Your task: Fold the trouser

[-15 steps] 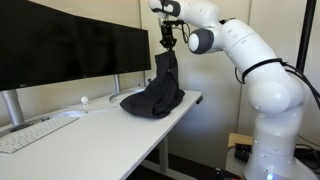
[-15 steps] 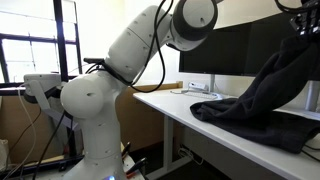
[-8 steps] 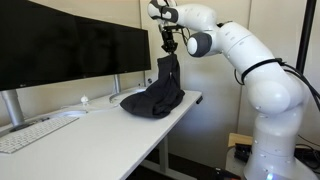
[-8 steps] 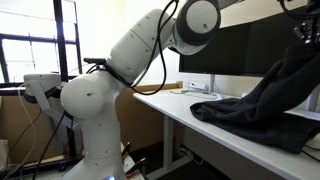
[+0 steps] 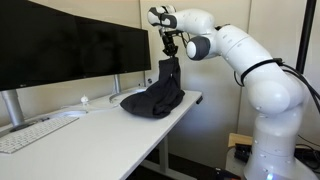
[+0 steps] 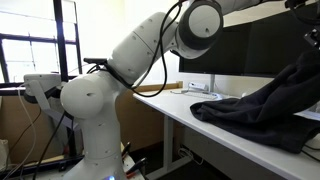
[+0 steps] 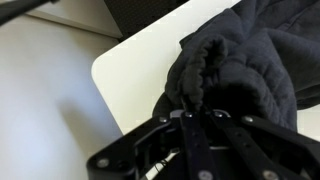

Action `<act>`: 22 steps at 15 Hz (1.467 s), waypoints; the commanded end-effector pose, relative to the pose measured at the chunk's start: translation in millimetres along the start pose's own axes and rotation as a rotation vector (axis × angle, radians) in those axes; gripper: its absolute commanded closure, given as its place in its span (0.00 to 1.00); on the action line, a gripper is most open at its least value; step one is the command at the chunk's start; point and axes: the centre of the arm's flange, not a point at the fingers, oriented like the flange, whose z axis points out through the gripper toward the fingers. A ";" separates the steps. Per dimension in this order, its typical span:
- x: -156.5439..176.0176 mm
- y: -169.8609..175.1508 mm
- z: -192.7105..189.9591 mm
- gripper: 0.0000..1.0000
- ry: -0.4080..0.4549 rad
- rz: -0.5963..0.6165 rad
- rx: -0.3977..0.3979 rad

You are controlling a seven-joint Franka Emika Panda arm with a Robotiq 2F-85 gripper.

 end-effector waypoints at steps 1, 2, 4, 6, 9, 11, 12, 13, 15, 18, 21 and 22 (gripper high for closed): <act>-49.5 -0.8 52.9 0.98 0.099 -0.025 -0.031; -47.4 -1.2 50.8 0.98 0.124 -0.028 -0.024; -42.7 -1.8 46.2 0.98 0.159 -0.035 -0.015; -39.1 -0.5 43.8 0.98 0.151 -0.050 -0.019; -38.7 1.7 43.8 0.98 0.119 -0.069 -0.022; -38.4 1.9 44.8 0.98 0.109 -0.068 -0.023; -38.2 1.8 45.4 0.98 0.107 -0.064 -0.024; -38.0 1.4 46.0 0.98 0.110 -0.061 -0.025; -37.7 0.3 46.7 0.98 0.118 -0.063 -0.027; -38.0 -3.2 46.4 0.65 0.123 -0.072 -0.025; -37.6 -7.5 45.9 0.46 0.127 -0.070 -0.028; -37.5 -8.9 45.8 0.41 0.128 -0.069 -0.029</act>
